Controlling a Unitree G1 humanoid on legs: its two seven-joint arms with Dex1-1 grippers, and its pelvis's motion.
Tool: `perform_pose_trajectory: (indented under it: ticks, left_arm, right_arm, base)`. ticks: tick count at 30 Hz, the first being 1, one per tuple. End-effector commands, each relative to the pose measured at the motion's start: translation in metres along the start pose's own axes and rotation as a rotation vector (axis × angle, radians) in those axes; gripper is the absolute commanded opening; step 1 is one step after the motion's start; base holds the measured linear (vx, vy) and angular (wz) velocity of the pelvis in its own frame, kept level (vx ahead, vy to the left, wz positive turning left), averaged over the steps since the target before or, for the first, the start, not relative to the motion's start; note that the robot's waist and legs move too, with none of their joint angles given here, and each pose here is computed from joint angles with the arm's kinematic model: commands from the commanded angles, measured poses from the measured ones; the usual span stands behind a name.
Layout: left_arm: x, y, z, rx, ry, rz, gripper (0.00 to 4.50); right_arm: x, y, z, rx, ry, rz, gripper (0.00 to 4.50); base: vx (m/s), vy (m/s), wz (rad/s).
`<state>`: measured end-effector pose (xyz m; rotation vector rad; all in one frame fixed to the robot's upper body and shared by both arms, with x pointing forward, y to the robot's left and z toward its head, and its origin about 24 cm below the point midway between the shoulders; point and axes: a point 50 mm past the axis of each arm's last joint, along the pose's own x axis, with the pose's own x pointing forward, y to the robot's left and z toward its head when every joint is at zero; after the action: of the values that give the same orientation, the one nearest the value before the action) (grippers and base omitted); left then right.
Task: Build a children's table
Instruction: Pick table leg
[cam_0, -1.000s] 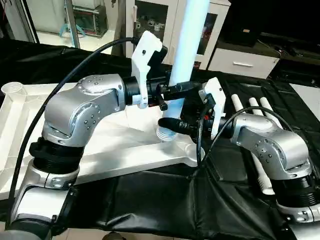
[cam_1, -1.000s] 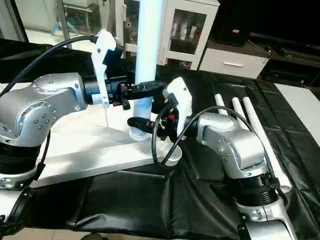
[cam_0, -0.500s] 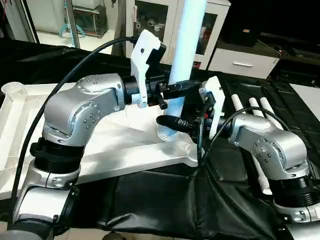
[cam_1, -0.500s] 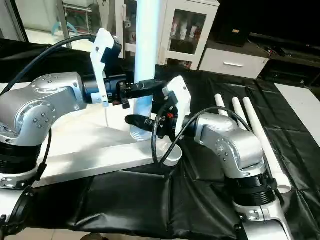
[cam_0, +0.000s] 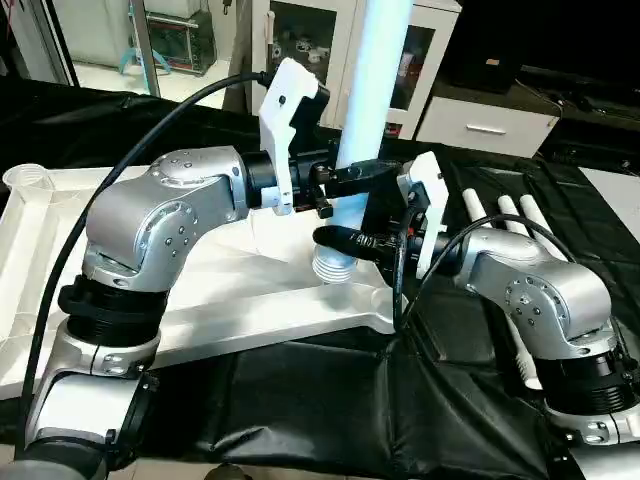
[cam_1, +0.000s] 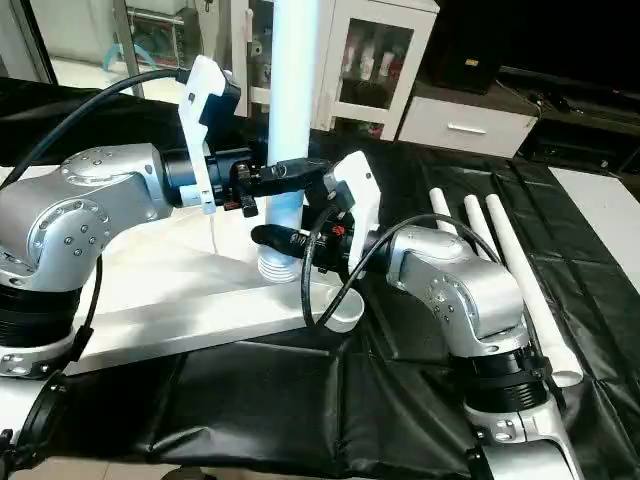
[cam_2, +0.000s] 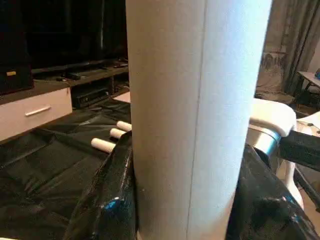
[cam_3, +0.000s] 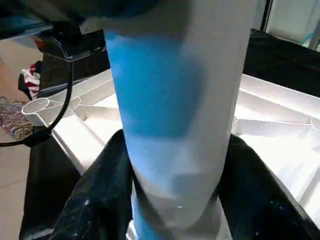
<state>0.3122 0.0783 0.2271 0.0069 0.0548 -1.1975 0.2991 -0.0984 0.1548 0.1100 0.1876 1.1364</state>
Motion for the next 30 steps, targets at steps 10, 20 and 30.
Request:
perform_pose_trajectory:
  ticks: [10, 20, 30]
  left_arm:
    - [0.002, -0.004, 0.008, -0.086, -0.076, -0.082, 3.33]
    - [-0.011, 0.016, 0.015, -0.039, -0.266, 0.086, 3.84]
    - [-0.034, 0.033, -0.071, 0.411, 0.186, 0.363, 3.84]
  right_arm:
    - [-0.007, -0.012, 0.007, 0.011, -0.043, -0.092, 1.91]
    - [-0.027, -0.044, -0.001, 0.047, -0.099, -0.379, 1.91]
    - [-0.075, -0.06, -0.007, 0.037, -0.27, -0.757, 1.9]
  base:
    - [0.0, 0.0, 0.0]
    - [0.0, 0.0, 0.0]
    - [0.0, 0.0, 0.0]
